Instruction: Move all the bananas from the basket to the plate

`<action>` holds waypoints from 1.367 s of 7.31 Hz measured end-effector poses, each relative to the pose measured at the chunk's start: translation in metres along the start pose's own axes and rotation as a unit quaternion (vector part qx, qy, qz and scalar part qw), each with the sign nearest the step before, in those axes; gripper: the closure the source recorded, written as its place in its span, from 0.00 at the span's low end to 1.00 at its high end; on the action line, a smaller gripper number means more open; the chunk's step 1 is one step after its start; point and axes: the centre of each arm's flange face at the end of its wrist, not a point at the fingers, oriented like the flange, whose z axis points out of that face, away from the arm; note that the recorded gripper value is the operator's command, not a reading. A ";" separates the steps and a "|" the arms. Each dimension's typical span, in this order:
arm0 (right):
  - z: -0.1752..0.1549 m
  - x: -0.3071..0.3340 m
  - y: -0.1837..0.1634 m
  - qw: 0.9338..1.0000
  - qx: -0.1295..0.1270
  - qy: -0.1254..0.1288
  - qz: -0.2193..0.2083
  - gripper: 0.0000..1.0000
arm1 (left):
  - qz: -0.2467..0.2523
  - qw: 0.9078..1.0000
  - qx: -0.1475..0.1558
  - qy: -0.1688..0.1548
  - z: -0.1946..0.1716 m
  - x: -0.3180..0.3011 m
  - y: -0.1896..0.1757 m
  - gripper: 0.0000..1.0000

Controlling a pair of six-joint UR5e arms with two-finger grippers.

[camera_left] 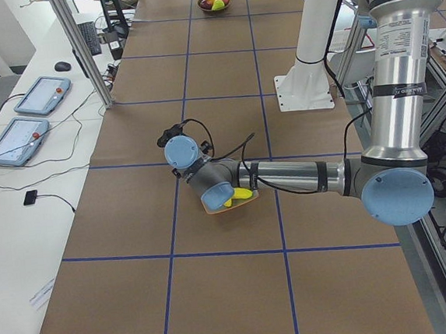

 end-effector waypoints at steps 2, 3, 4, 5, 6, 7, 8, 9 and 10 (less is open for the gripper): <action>0.000 0.018 0.014 1.000 -0.012 0.009 -0.006 0.00 | -0.041 0.997 -0.004 -0.060 -0.001 -0.015 -0.001 0.01; -0.001 0.026 0.021 1.000 -0.019 0.013 -0.009 0.00 | -0.052 0.995 -0.008 -0.083 -0.001 -0.022 0.001 0.01; -0.002 0.031 0.025 1.000 -0.023 0.015 -0.009 0.00 | -0.059 0.992 -0.017 -0.108 -0.001 -0.030 0.005 0.01; -0.002 0.033 0.028 1.000 -0.024 0.017 -0.007 0.00 | -0.054 0.988 -0.036 -0.142 -0.002 -0.042 0.009 0.01; -0.002 0.035 0.030 0.999 -0.025 0.020 -0.006 0.00 | -0.038 0.978 -0.069 -0.191 -0.009 -0.059 0.015 0.01; -0.003 0.036 0.032 0.999 -0.026 0.022 -0.005 0.00 | -0.017 0.963 -0.103 -0.249 -0.023 -0.077 0.021 0.01; -0.002 0.037 0.033 0.999 -0.026 0.023 -0.005 0.00 | 0.000 0.945 -0.131 -0.299 -0.041 -0.091 0.029 0.00; -0.002 0.037 0.034 0.999 -0.027 0.024 -0.005 0.00 | -0.010 0.934 -0.153 -0.323 -0.057 -0.102 0.039 0.00; -0.002 0.038 0.035 0.999 -0.027 0.024 -0.004 0.00 | -0.040 0.927 -0.177 -0.329 -0.068 -0.108 0.050 0.00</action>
